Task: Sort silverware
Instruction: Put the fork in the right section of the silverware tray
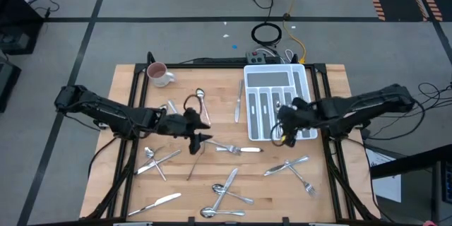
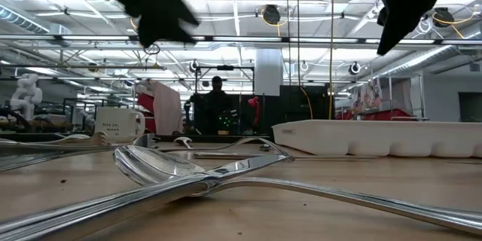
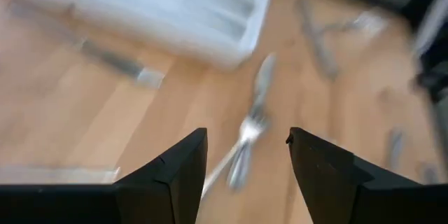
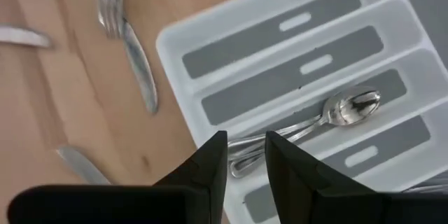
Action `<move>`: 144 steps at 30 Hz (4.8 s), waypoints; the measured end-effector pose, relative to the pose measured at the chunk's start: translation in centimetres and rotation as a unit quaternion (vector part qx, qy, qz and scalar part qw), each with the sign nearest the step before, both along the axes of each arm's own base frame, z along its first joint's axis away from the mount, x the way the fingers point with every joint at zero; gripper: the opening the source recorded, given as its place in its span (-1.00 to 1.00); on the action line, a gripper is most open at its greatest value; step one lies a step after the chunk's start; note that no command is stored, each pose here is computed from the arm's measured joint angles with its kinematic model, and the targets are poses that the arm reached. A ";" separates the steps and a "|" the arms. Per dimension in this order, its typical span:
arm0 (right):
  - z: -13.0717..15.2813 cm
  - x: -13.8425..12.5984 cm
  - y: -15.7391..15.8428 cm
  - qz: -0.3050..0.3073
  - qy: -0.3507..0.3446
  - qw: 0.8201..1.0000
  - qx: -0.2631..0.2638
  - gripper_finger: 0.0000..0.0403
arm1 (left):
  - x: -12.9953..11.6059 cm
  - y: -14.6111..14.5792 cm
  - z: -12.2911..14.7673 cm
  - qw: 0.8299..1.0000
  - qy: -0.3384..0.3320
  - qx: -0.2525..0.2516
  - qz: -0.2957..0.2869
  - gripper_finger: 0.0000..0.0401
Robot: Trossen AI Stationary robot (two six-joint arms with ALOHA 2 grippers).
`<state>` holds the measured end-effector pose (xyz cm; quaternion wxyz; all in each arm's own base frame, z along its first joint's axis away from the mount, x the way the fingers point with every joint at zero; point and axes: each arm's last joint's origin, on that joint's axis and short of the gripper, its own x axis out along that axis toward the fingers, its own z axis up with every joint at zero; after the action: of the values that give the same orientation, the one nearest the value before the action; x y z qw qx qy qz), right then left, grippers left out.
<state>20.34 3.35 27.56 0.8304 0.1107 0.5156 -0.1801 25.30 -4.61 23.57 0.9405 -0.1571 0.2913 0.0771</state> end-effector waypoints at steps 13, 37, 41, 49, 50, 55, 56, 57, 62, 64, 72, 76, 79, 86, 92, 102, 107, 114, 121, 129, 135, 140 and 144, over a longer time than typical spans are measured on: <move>-4.5 5.1 1.6 0.006 0.026 1.000 -0.001 -0.57 | -2.3 -0.8 -2.3 0.977 0.142 -0.103 0.122 0.03; -5.2 6.6 1.9 0.002 -0.006 1.000 0.004 -0.57 | -0.1 -4.1 -8.0 0.935 0.207 -0.193 0.212 0.03; -5.2 6.6 1.9 0.003 -0.007 1.000 0.005 -0.57 | 0.0 -4.2 -8.5 0.932 0.222 -0.198 0.209 0.03; -5.2 6.6 1.9 0.003 -0.007 1.000 0.006 -0.57 | 0.6 -5.1 -9.9 0.928 0.241 -0.215 0.185 0.03; -5.2 6.6 1.9 0.003 -0.007 1.000 0.006 -0.57 | 0.6 -5.2 -10.1 0.928 0.242 -0.217 0.181 0.03; -5.2 6.5 1.9 0.003 -0.005 1.000 0.006 -0.57 | 0.7 -5.5 -10.8 0.924 0.259 -0.219 0.176 -0.09; -5.2 6.5 1.9 0.003 -0.005 1.000 0.006 -0.57 | 0.7 -5.5 -10.9 0.924 0.262 -0.218 0.176 -0.18; -5.2 6.5 1.9 0.003 -0.005 1.000 0.006 -0.57 | 0.7 -5.5 -10.9 0.923 0.263 -0.217 0.177 -0.30; -5.3 6.4 1.9 -0.006 -0.001 1.000 0.009 -0.57 | 1.0 -5.7 -10.7 0.924 0.261 -0.219 0.173 -0.92; -5.3 6.4 1.9 -0.009 -0.002 1.000 0.010 -0.57 | 1.4 -5.9 -10.3 0.925 0.263 -0.219 0.163 -0.94; -5.2 6.6 1.9 0.005 -0.009 1.000 0.006 -0.57 | 3.4 -6.7 -5.8 0.937 0.286 -0.165 0.117 -0.97; -4.8 7.5 1.6 -0.027 -0.058 0.998 0.026 -0.57 | 3.7 -6.5 -3.1 0.941 0.298 -0.097 0.130 -0.97; -4.2 8.6 0.9 -0.079 -0.128 0.986 0.064 -0.57 | 3.4 -6.0 -1.5 0.937 0.306 -0.022 0.165 -0.97; -2.6 10.0 -2.2 -0.260 -0.253 0.915 0.174 -0.57 | 2.6 -4.8 2.0 0.917 0.312 0.168 0.180 -0.97; -0.6 10.9 -6.2 -0.293 -0.353 0.861 0.219 -0.57 | 3.5 -4.6 4.7 0.910 0.255 0.277 0.173 -0.97; 3.6 11.8 -9.5 -0.206 -0.535 0.763 0.298 -0.49 | 4.5 -3.5 6.2 0.844 0.243 0.459 0.132 -0.97; 3.6 11.8 -9.5 -0.187 -0.521 0.766 0.328 -0.28 | 4.7 -2.6 6.4 0.792 0.284 0.531 0.096 -0.97; 3.4 11.8 -9.5 -0.195 -0.509 0.760 0.354 -0.01 | 5.1 -0.6 6.5 0.700 0.365 0.613 0.034 -0.97; 3.1 11.8 -9.5 -0.202 -0.498 0.766 0.354 0.04 | 5.3 1.0 6.8 0.598 0.441 0.668 -0.024 -0.97; 3.1 11.7 -9.9 -0.205 -0.500 0.767 0.346 0.04 | 5.7 1.1 6.8 0.541 0.472 0.690 -0.087 -0.97; 2.7 11.5 -10.3 -0.220 -0.486 0.775 0.339 0.04 | 6.6 0.9 7.1 0.521 0.470 0.704 -0.116 -0.96; 2.5 11.5 -10.3 -0.224 -0.477 0.781 0.335 0.04 | 7.3 0.8 7.4 0.509 0.463 0.714 -0.132 -0.96; 2.5 11.5 -10.3 -0.224 -0.476 0.781 0.336 0.04 | 7.6 0.8 7.5 0.503 0.461 0.717 -0.144 -0.95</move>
<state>31.84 -6.93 30.04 0.8167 0.5665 0.0427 -0.1009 32.94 -3.78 31.05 0.4631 0.6723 0.5473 0.1843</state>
